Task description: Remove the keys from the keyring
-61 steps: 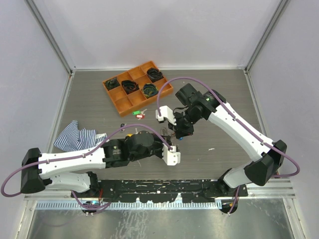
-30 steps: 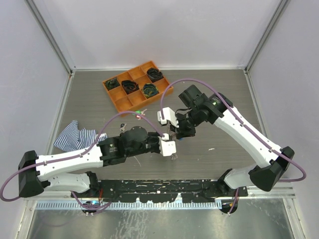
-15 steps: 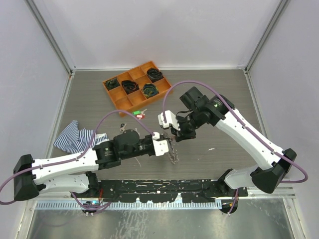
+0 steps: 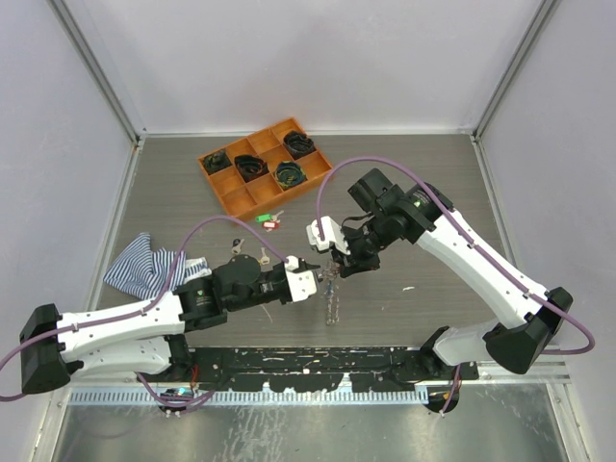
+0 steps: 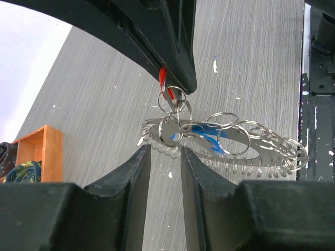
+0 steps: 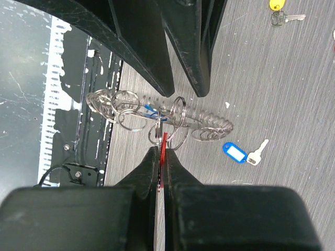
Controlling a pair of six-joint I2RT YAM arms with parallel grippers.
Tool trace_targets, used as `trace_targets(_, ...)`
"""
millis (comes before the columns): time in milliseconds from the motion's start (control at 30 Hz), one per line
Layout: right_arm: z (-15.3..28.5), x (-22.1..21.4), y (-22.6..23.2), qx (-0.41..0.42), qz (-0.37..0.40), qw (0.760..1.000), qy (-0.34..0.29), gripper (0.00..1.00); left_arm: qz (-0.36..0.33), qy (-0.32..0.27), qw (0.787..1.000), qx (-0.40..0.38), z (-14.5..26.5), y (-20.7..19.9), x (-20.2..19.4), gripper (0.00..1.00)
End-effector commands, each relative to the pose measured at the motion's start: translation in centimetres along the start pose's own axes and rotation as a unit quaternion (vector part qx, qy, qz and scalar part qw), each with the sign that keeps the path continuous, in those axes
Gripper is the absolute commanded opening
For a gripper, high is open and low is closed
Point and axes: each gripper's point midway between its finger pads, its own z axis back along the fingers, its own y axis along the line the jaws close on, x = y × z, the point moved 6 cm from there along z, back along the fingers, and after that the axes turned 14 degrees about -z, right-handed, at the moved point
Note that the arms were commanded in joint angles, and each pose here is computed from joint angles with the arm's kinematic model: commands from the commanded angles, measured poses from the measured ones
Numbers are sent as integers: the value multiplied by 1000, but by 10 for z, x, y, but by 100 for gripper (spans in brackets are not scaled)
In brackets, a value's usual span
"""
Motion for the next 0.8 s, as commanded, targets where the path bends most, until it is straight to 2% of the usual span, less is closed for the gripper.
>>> trace_targets(0,10,7,8,-4,25,999,-28,1,8,-45,999,30,-1,15,20,31)
trace_targets(333,10,8,4,-14,21,999,-25,1,26,-78,996,16,-1,16,35,32)
trace_targets(667,9,8,4,-14,22,999,-23,1,37,-80,996,25,-13,20,38,33)
trace_targets(767,10,8,4,-16,23,999,-24,1,43,-83,995,19,-15,18,39,31)
